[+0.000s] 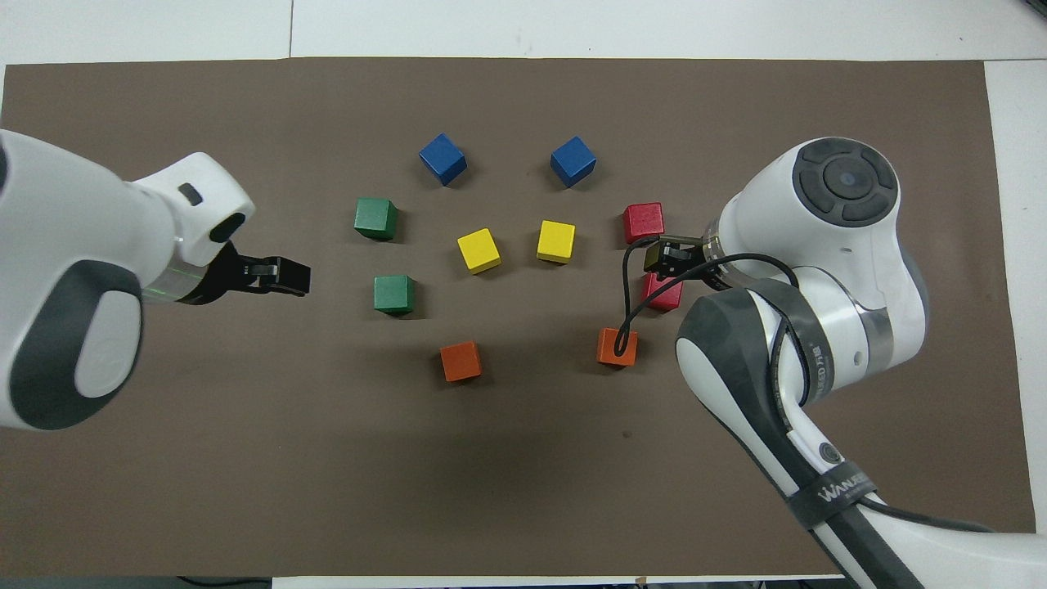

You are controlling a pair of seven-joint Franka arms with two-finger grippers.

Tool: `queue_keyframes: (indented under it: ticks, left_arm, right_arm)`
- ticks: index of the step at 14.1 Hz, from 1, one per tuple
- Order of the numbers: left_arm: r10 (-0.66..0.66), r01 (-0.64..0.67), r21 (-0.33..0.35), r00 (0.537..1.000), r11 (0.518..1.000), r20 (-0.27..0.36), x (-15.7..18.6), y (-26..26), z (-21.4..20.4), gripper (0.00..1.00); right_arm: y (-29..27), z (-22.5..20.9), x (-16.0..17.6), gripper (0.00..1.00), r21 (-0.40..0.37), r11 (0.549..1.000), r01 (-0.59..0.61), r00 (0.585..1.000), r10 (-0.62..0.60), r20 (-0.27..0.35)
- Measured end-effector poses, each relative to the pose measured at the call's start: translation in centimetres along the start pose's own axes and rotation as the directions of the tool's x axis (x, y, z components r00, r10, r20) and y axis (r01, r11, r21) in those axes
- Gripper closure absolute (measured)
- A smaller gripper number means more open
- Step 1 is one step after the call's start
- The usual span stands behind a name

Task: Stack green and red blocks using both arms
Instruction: 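Lower the left gripper onto green while the right gripper lowers onto red, then close the left gripper on green while the right gripper closes on red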

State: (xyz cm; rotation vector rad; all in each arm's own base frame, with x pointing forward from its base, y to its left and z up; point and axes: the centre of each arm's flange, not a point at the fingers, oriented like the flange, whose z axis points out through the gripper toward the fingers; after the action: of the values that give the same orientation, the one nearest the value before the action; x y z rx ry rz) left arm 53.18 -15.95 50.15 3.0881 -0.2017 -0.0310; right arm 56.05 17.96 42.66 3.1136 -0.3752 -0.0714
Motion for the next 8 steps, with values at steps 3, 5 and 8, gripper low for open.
queue_keyframes:
  ticks: [3, 5, 8]
  left_arm:
    - [0.030, -0.030, -0.004, 1.000, 1.000, -0.001, 1.5, 3.7, 7.2, 0.00]
    - [0.038, -0.038, -0.004, 0.999, 0.999, -0.006, 1.7, 5.1, 10.7, 0.00]
    - [0.046, -0.046, -0.003, 0.999, 0.999, -0.001, 1.9, 6.1, 13.8, 0.00]
  right_arm:
    - [0.1, 2.3, -0.1, 0.00, 0.013, 1.000, -0.004, 1.000, 0.004, -0.019]
    - [0.1, 3.3, -0.1, 0.00, 0.015, 1.000, -0.016, 1.000, 0.016, -0.020]
    - [-0.1, 4.4, 0.3, 0.00, 0.028, 0.999, -0.037, 0.999, 0.038, -0.034]
